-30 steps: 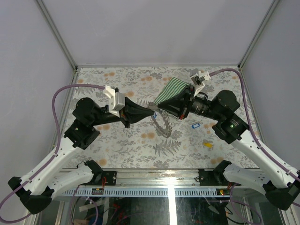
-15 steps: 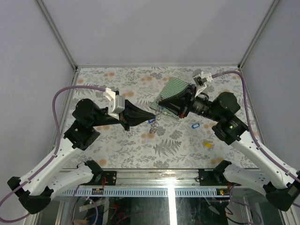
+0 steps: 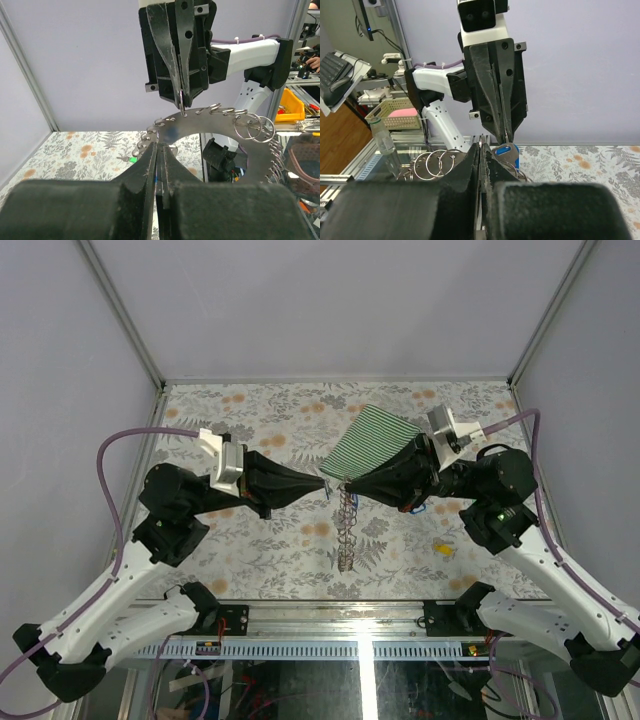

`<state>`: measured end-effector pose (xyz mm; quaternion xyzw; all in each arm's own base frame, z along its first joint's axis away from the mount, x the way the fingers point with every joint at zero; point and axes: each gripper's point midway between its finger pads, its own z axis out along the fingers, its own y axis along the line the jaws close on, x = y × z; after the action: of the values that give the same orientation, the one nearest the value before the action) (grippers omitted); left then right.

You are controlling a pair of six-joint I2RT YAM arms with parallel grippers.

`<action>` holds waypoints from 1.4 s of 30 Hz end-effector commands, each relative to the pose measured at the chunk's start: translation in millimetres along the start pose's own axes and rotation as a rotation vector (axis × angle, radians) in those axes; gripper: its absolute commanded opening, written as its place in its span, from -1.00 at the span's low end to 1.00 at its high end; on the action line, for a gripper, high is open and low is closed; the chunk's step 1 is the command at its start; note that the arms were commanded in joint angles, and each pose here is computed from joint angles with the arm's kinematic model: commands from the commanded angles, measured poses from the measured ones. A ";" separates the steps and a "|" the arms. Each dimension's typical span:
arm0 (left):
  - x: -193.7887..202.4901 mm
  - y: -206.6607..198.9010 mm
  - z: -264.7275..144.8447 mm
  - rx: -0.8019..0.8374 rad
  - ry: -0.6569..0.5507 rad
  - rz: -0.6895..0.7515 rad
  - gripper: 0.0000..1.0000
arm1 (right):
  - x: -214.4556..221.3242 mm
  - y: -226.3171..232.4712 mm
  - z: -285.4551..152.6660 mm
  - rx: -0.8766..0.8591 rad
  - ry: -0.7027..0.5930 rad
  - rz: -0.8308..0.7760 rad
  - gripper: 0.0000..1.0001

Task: Put the keys on the keyring
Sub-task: Insert the key onto the keyring.

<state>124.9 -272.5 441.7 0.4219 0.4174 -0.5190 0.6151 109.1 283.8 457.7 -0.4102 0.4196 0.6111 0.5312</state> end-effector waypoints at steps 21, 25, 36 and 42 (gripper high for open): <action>-16.1 -14.4 8.2 0.106 -0.057 0.010 -1.00 | -15.9 -6.2 9.9 -0.010 -0.041 -0.011 -1.00; -17.0 -16.2 8.0 0.112 -0.061 0.010 -1.00 | -12.9 -9.0 9.9 -0.001 -0.033 -0.008 -1.00; -19.5 -16.2 7.6 0.105 -0.070 0.011 -1.00 | -3.8 -13.8 7.8 0.020 -0.008 -0.007 -1.00; -18.8 -16.4 7.8 0.108 -0.068 0.008 -1.00 | -4.6 -15.5 5.9 0.043 -0.013 -0.017 -1.00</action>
<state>119.2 -280.7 440.0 0.4341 0.4072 -0.5456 0.5900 122.7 297.5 438.8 -0.4089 0.4487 0.6157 0.5024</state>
